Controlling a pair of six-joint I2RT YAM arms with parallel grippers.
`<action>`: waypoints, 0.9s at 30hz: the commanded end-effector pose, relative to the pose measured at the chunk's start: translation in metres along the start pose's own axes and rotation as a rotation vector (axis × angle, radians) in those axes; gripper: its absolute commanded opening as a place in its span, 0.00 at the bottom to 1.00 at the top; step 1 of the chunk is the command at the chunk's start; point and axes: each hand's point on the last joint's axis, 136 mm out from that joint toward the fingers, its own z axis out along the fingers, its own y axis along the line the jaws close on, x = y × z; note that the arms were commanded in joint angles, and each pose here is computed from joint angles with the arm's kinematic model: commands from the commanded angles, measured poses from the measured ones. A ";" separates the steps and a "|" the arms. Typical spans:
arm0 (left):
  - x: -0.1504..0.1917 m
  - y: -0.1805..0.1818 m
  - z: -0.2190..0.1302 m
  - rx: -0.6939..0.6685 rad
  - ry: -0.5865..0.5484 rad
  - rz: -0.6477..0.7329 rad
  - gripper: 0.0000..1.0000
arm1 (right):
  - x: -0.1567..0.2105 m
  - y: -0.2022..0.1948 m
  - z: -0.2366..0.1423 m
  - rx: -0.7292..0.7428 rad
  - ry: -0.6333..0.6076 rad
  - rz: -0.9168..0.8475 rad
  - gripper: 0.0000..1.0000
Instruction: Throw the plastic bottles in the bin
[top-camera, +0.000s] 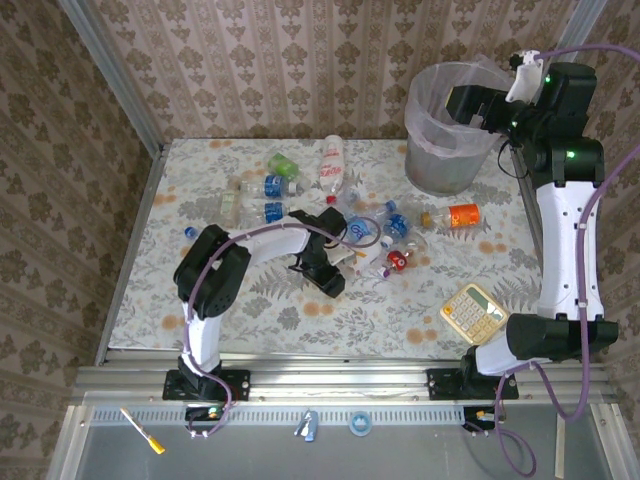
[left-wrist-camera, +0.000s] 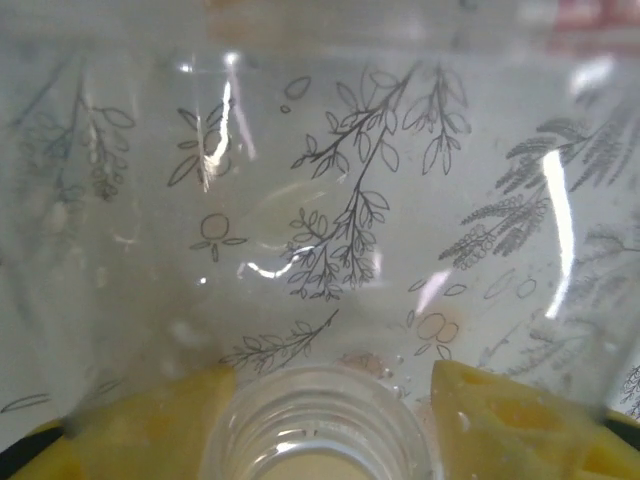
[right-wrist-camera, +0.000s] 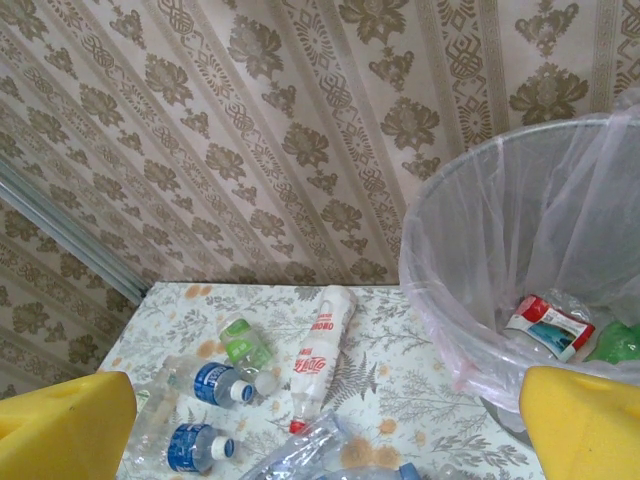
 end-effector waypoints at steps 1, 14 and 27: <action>-0.001 -0.004 -0.015 -0.012 -0.046 0.016 0.48 | -0.007 0.012 -0.009 -0.037 -0.033 -0.012 1.00; -0.003 -0.015 -0.037 0.001 -0.142 0.044 0.38 | -0.002 0.011 -0.008 -0.040 -0.031 0.007 1.00; -0.013 -0.027 -0.088 -0.022 -0.353 0.061 0.36 | 0.006 0.018 -0.008 -0.078 0.004 0.071 1.00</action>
